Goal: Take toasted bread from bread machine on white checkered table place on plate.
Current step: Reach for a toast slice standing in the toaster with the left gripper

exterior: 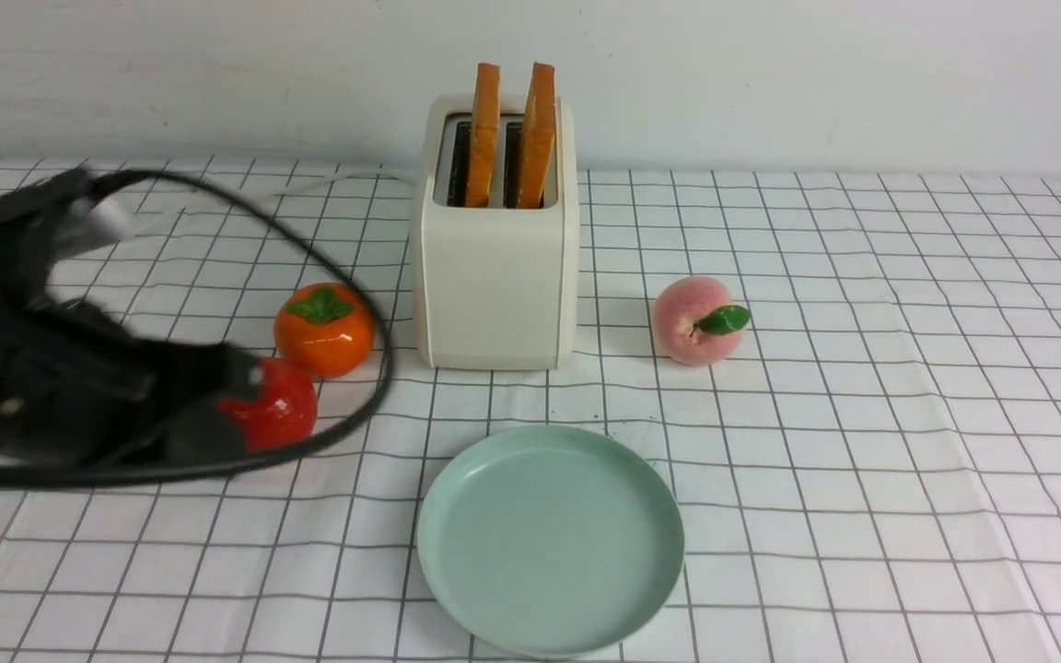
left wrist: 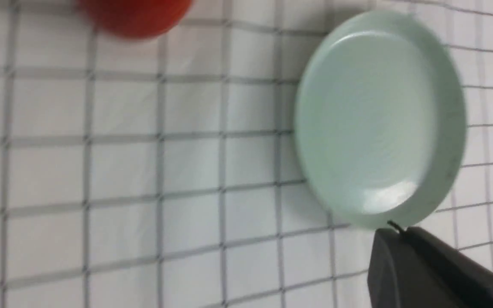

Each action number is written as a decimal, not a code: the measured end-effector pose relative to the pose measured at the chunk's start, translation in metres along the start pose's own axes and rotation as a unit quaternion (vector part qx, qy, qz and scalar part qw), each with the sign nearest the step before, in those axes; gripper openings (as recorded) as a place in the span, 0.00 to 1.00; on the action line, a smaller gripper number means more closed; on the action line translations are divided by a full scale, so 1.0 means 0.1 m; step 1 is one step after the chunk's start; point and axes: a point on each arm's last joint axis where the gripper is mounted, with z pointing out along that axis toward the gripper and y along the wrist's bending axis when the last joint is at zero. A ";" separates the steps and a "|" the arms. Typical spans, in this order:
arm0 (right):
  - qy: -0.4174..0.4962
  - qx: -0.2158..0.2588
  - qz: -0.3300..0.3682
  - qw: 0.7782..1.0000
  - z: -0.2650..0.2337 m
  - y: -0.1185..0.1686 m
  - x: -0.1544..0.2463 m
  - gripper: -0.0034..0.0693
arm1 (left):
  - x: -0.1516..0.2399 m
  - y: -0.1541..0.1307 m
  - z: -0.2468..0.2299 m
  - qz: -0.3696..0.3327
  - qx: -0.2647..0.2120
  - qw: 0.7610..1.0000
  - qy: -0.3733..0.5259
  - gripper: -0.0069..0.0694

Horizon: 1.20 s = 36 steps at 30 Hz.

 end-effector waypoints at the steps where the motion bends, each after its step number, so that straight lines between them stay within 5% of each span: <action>1: 0.000 0.000 0.000 1.000 0.00 0.00 0.00 0.38 | -0.09 -0.14 0.02 0.019 0.005 1.000 -0.016 0.07; 9: 0.000 0.000 0.000 1.000 0.00 0.00 0.00 0.38 | -0.84 -0.68 0.11 0.079 0.011 0.986 -0.143 0.10; 17: 0.000 0.000 0.000 1.000 0.00 0.00 0.00 0.38 | -1.50 -0.85 0.78 0.103 -0.008 0.979 -0.174 0.49; 21: 0.000 0.000 0.001 1.000 0.00 0.00 0.00 0.38 | -1.70 -0.77 1.09 0.096 -0.019 0.979 -0.180 0.58; 36: 0.000 -0.001 0.001 1.000 0.00 0.00 0.00 0.38 | -1.81 -0.58 1.83 0.103 -0.030 0.976 -0.192 0.51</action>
